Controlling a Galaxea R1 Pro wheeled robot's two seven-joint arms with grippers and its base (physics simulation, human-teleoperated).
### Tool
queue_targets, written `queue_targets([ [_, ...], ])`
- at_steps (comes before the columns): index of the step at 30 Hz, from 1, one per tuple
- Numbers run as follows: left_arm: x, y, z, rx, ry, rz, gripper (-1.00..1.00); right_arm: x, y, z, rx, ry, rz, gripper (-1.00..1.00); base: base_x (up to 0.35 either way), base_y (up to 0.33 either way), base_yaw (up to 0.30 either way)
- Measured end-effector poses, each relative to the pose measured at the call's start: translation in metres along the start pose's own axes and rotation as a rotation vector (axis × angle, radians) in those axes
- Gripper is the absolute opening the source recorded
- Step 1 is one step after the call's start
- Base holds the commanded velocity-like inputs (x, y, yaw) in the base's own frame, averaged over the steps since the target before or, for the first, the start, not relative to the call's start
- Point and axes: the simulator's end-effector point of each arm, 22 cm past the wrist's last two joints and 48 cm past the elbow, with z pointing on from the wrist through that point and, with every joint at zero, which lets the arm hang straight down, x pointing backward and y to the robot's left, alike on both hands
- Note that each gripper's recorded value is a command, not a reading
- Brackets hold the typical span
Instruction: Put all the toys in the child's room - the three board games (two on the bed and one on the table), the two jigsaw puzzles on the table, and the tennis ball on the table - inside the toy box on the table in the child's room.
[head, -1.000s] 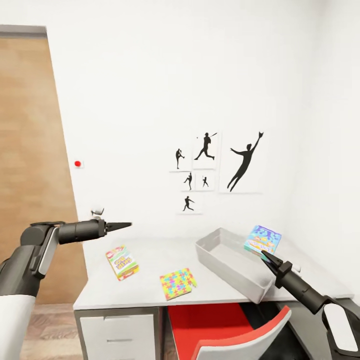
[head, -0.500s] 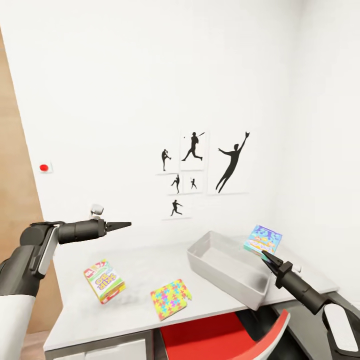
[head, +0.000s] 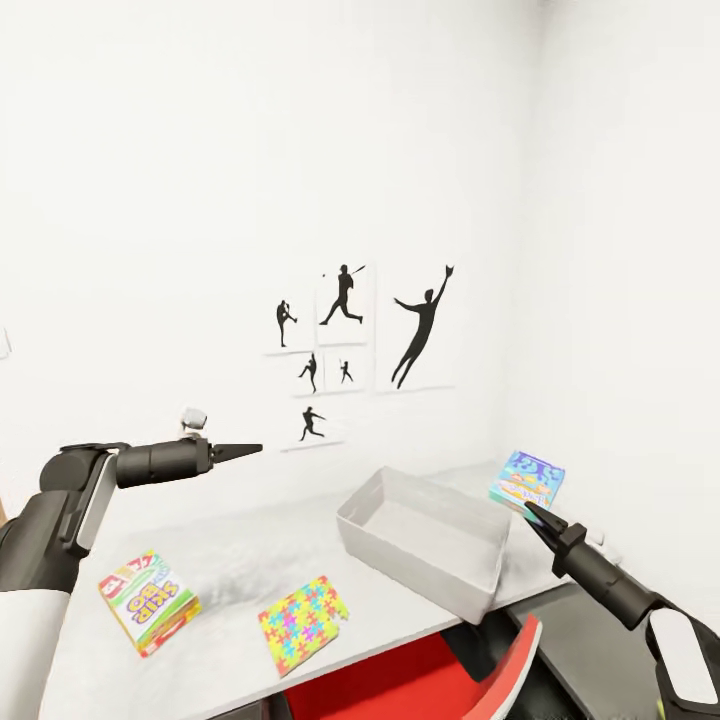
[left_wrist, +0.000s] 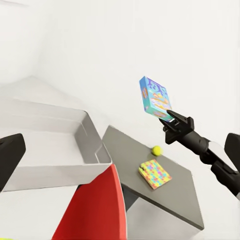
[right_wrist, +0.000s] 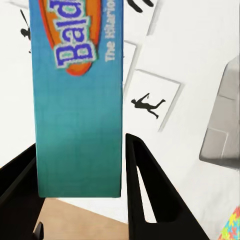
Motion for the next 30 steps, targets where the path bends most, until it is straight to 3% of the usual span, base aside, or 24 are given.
queue_targets([
  [13, -0.0015, -0.0026, -0.001, 0.001, -0.002, 0.005, 1.0, 0.0009, 0.0001, -0.0005, -0.003, 0.0, 0.009, -1.0, 0.102, 0.064, -0.267],
  [30, -0.0016, -0.0027, -0.0012, 0.0, -0.002, 0.005, 1.0, 0.001, -0.0006, -0.0004, 0.0, 0.0, 0.008, -1.0, 0.15, 0.052, -0.024],
])
